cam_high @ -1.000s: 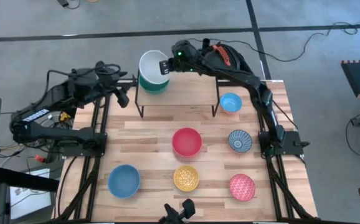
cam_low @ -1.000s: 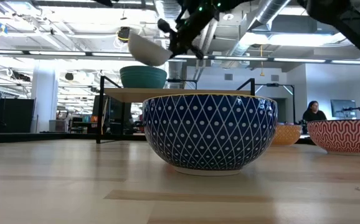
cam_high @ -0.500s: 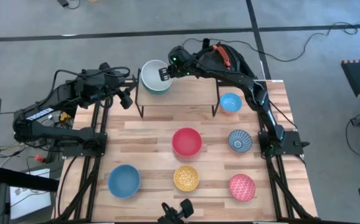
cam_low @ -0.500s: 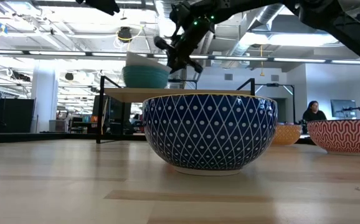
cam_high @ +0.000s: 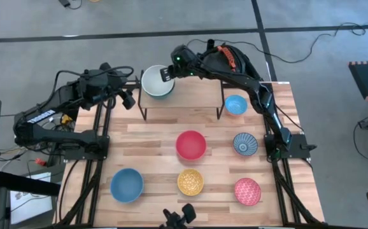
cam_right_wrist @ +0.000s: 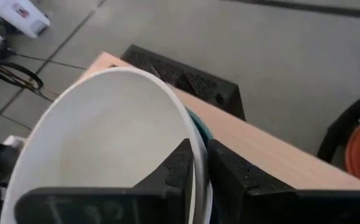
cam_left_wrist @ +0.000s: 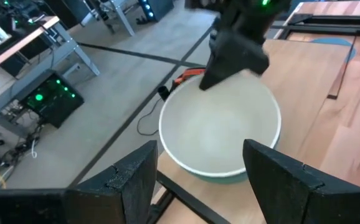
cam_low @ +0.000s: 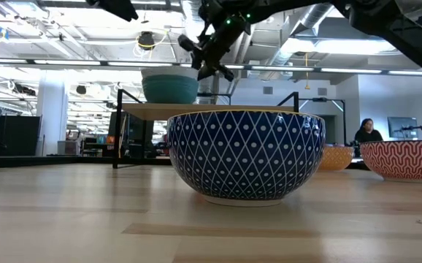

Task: Place and stack bowls onto a shelf
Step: Stack the white bowl into the green bowl, then stack the blue bowl into the white bowl

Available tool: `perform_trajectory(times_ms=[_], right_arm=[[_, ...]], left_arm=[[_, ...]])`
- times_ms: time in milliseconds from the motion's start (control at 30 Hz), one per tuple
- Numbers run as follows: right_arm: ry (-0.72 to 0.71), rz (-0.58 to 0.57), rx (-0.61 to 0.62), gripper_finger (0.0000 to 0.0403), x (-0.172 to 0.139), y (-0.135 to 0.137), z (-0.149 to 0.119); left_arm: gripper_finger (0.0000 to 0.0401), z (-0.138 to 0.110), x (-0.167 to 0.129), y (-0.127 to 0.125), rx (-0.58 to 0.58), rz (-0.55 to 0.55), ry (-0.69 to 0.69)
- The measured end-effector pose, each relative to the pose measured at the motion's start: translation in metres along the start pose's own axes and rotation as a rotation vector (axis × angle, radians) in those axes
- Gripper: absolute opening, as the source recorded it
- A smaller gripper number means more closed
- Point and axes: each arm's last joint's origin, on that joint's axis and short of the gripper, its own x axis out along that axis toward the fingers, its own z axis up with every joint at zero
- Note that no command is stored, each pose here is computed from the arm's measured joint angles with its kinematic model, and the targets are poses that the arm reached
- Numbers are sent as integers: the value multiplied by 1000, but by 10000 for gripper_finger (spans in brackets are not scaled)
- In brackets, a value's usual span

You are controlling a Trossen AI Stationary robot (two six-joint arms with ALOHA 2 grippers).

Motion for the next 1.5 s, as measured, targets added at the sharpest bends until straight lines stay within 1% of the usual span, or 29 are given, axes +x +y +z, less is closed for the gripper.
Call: perform_trajectory(times_ms=[100, 233, 333, 433, 533, 600, 733, 833, 1033, 1167, 1300, 1500], right_arm=[[-17, 11, -14, 104, -5, 3, 5], [-28, 17, -16, 156, -9, 4, 8], [1, 1, -20, 192, -8, 3, 5], [35, -9, -32, 209, -3, 6, -4], [77, -16, -52, 208, -1, 12, -14], [67, -1, -60, 202, -4, 17, -14], [7, 28, -74, 193, -23, 23, -2], [-25, 18, -81, 190, -33, 21, 5], [0, -15, -87, 183, -29, 13, 3], [47, -36, -96, 178, -17, 11, -11], [78, -48, -91, 175, -11, 10, -20], [69, -36, -122, 175, -17, 21, -24]], left_arm=[[224, -1, 0, 1, -5, -1, 13], [224, -3, 0, 0, -24, -9, 28], [224, -5, 0, 0, -38, -11, 43], [224, -7, 0, 0, -56, -14, 63], [224, -10, -2, 0, -64, -17, 86], [224, -10, -3, 1, -77, -16, 84], [224, -10, -7, 3, -95, -13, 75], [224, -11, -9, 4, -97, -11, 72], [224, -11, -9, 4, -107, -11, 74], [224, -14, -9, 3, -120, -11, 97], [224, -30, -6, -1, -152, -13, 117], [224, -55, -9, -10, -251, -80, 121]])
